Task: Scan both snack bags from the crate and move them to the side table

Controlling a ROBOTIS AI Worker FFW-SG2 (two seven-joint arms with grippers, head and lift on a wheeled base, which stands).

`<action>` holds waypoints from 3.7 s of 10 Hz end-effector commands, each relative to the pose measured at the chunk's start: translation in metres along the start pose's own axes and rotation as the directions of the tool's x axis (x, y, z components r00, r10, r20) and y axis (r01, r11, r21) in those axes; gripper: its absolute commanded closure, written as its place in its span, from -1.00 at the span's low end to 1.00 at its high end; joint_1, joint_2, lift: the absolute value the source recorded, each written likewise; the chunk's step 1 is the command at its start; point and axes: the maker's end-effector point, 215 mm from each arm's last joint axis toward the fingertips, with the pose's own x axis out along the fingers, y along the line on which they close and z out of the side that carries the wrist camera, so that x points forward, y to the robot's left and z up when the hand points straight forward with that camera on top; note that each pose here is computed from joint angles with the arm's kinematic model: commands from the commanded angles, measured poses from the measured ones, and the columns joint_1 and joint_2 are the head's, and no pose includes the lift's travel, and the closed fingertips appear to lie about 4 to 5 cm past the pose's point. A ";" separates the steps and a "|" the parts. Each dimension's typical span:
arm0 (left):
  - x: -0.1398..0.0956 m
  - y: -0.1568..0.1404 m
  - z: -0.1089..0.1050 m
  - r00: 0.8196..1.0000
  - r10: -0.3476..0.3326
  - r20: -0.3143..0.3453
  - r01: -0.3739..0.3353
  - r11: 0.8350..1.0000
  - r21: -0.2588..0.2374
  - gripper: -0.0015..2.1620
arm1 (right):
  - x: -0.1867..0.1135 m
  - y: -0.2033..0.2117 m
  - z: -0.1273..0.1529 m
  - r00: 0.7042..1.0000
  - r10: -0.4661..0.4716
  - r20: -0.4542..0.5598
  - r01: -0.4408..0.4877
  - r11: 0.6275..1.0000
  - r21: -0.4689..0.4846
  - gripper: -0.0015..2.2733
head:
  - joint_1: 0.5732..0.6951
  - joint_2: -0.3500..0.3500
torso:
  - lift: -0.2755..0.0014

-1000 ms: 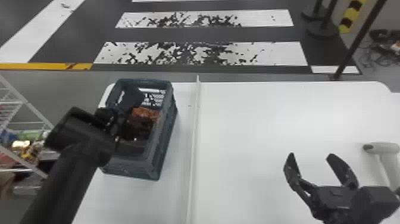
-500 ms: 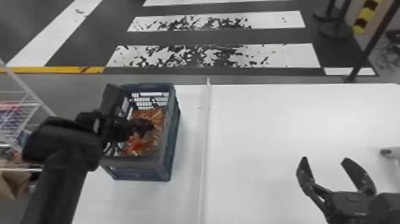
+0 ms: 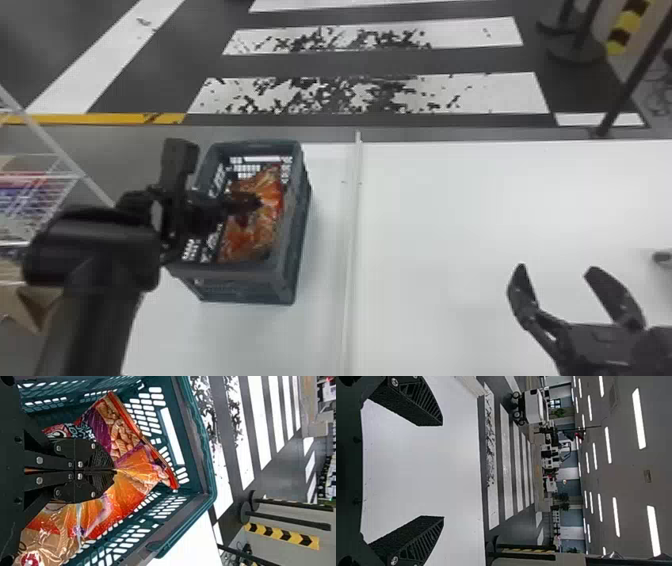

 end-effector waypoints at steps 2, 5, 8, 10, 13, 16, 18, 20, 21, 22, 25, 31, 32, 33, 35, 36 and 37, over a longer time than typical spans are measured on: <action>-0.017 -0.001 0.013 0.998 -0.018 0.056 0.019 0.999 -0.029 0.98 | 0.000 0.000 0.000 1.000 -0.001 0.000 0.001 1.000 0.001 -0.92 | 1.00 0.47 | 0.45; -0.030 -0.006 0.014 0.997 -0.017 0.082 0.020 0.999 -0.035 0.98 | 0.001 0.002 0.000 1.000 0.000 -0.002 0.000 1.000 0.004 -0.92 | 1.00 0.48 | 0.45; -0.051 -0.002 0.029 0.992 -0.006 0.127 0.013 0.999 -0.050 0.98 | 0.001 0.002 -0.001 1.000 -0.002 -0.003 0.002 1.000 0.006 -0.92 | 1.00 0.49 | 0.45; -0.064 0.002 0.034 0.989 -0.001 0.149 0.011 0.998 -0.067 0.98 | 0.001 0.003 -0.001 1.000 -0.002 -0.003 0.002 1.000 0.005 -0.92 | 1.00 0.51 | 0.45; -0.082 -0.002 0.057 0.977 -0.011 0.211 0.029 0.996 -0.084 0.98 | 0.001 0.005 0.000 1.000 -0.003 -0.003 0.003 1.000 0.000 -0.92 | 1.00 0.54 | 0.45; -0.098 -0.015 0.086 0.968 -0.009 0.252 0.033 0.995 -0.091 0.98 | 0.000 0.006 0.004 1.000 -0.006 0.003 0.006 1.000 -0.003 -0.92 | 1.00 0.51 | 0.45; -0.109 -0.026 0.113 0.959 -0.028 0.283 0.060 0.993 -0.105 0.98 | -0.002 0.005 0.007 1.000 -0.010 0.005 0.010 1.000 -0.007 -0.92 | 1.00 0.48 | 0.45; -0.119 -0.033 0.133 0.943 -0.021 0.332 0.074 0.986 -0.149 0.98 | -0.003 0.004 0.009 1.000 -0.013 0.008 0.013 1.000 -0.006 -0.92 | 1.00 0.42 | 0.45; -0.120 -0.042 0.141 0.935 -0.033 0.353 0.098 0.981 -0.167 0.98 | -0.003 0.002 0.010 1.000 -0.016 0.011 0.016 1.000 -0.007 -0.92 | 1.00 0.41 | 0.45; -0.119 -0.050 0.147 0.932 -0.045 0.359 0.125 0.971 -0.202 0.98 | -0.004 0.001 0.011 1.000 -0.019 0.009 0.019 1.000 -0.008 -0.92 | 1.00 0.39 | 0.45; -0.107 -0.090 0.163 0.924 -0.083 0.373 0.191 0.945 -0.264 0.98 | -0.007 -0.008 0.012 0.999 -0.035 0.007 0.035 0.999 -0.014 -0.92 | 1.00 0.25 | 0.45; -0.043 -0.203 0.191 0.910 -0.258 0.324 0.332 0.922 -0.199 0.98 | -0.015 -0.044 0.023 0.994 -0.108 0.022 0.109 0.994 -0.014 -0.92 | 1.00 -0.29 | 0.45; -0.025 -0.227 0.188 0.910 -0.285 0.300 0.347 0.921 -0.175 0.98 | -0.016 -0.054 0.027 0.992 -0.125 0.032 0.125 0.992 -0.010 -0.92 | 1.00 -0.36 | 0.45; -0.009 -0.251 0.191 0.904 -0.301 0.305 0.353 0.926 -0.132 0.98 | -0.018 -0.063 0.031 0.989 -0.142 0.039 0.142 0.990 -0.001 -0.92 | 1.00 -0.49 | 0.45; 0.023 -0.299 0.194 0.894 -0.315 0.319 0.349 0.935 -0.055 0.98 | -0.023 -0.072 0.037 0.986 -0.162 0.052 0.161 0.987 0.008 -0.92 | 1.00 -0.75 | 0.45; 0.037 -0.324 0.193 0.888 -0.317 0.334 0.342 0.940 -0.018 0.98 | -0.024 -0.078 0.037 0.984 -0.172 0.051 0.172 0.985 0.016 -0.92 | 1.00 -0.85 | 0.45; 0.050 -0.350 0.184 0.887 -0.324 0.330 0.340 0.940 0.010 0.98 | -0.027 -0.087 0.038 0.981 -0.186 0.054 0.186 0.982 0.017 -0.92 | 1.00 -0.91 | 0.45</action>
